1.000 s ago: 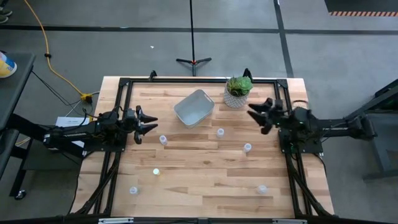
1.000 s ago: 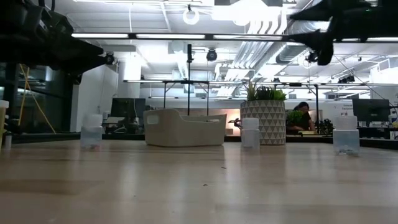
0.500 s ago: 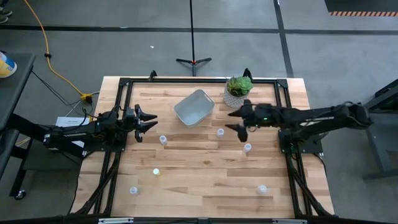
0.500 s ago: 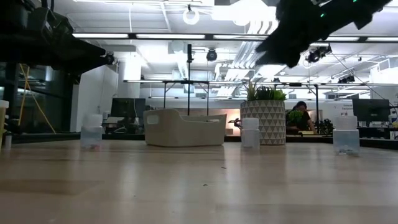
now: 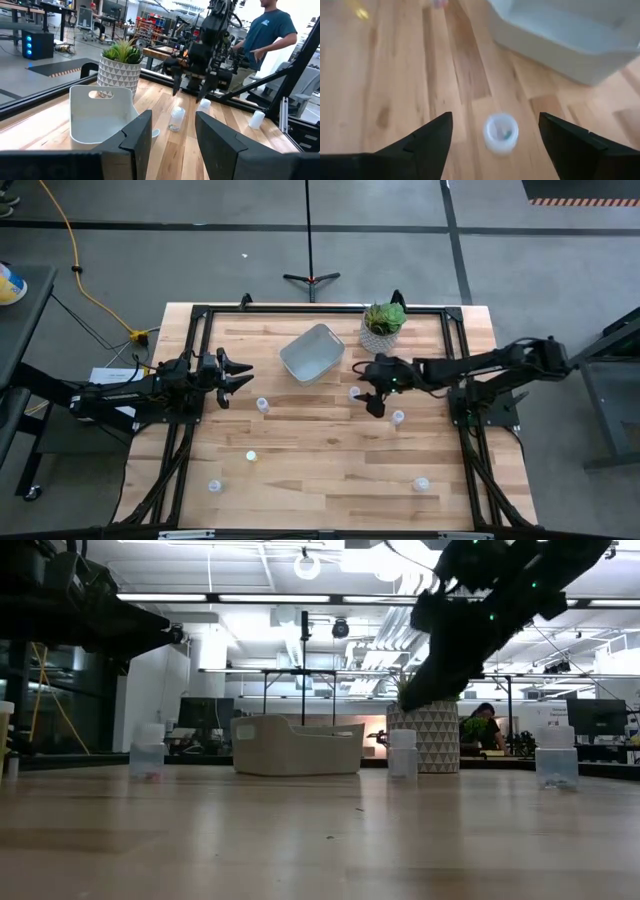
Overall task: Pick and place pill bottles into a basket
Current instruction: Put the transparent medicine bottle into the gray bin
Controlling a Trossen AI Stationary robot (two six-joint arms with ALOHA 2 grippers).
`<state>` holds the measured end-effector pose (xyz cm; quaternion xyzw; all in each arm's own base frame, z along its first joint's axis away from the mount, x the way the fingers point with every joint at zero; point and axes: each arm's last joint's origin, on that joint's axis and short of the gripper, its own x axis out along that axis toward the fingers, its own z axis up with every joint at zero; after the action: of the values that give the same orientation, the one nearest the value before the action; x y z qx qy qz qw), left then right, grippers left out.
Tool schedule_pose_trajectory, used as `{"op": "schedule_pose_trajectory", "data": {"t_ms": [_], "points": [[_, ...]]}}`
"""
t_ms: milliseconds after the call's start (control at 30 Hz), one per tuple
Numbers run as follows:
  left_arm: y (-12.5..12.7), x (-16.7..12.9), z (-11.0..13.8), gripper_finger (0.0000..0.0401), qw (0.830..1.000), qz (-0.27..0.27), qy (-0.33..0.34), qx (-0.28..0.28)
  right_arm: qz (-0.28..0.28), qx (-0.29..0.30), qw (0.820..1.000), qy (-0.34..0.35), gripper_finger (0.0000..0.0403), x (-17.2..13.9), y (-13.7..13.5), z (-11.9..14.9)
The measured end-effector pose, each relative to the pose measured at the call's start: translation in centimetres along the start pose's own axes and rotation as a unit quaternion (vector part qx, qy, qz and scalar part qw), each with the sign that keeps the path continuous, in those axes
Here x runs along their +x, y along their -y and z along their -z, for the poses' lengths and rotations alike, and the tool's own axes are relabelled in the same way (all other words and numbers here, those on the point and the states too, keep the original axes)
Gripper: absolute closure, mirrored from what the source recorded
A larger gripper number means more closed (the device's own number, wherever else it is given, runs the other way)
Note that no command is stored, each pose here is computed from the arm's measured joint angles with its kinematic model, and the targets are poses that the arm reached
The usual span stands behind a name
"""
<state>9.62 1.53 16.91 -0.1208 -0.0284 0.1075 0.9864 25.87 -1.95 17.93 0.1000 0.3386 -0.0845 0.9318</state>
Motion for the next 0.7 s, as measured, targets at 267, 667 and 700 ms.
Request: {"op": "schedule_pose_trajectory", "data": {"t_ms": [267, 667, 700], "points": [[0.0, 0.0, 0.0, 0.0217, 1.000, 0.000, 0.000, 0.000, 0.010, 0.005, 1.000, -0.024, 0.0101, 2.5, 0.2, 1.1], [0.0, 0.0, 0.0, 0.0217, 1.000, 0.000, -0.002, 0.000, 0.038, 0.020, 0.999, -0.031, 0.0118, 3.5, 0.4, 1.6], [0.0, 0.0, 0.0, 0.0217, 1.000, 0.000, -0.002, 0.000, 0.040, 0.020, 0.999, -0.029, 0.0124, 3.6, 0.4, 1.6]]}}
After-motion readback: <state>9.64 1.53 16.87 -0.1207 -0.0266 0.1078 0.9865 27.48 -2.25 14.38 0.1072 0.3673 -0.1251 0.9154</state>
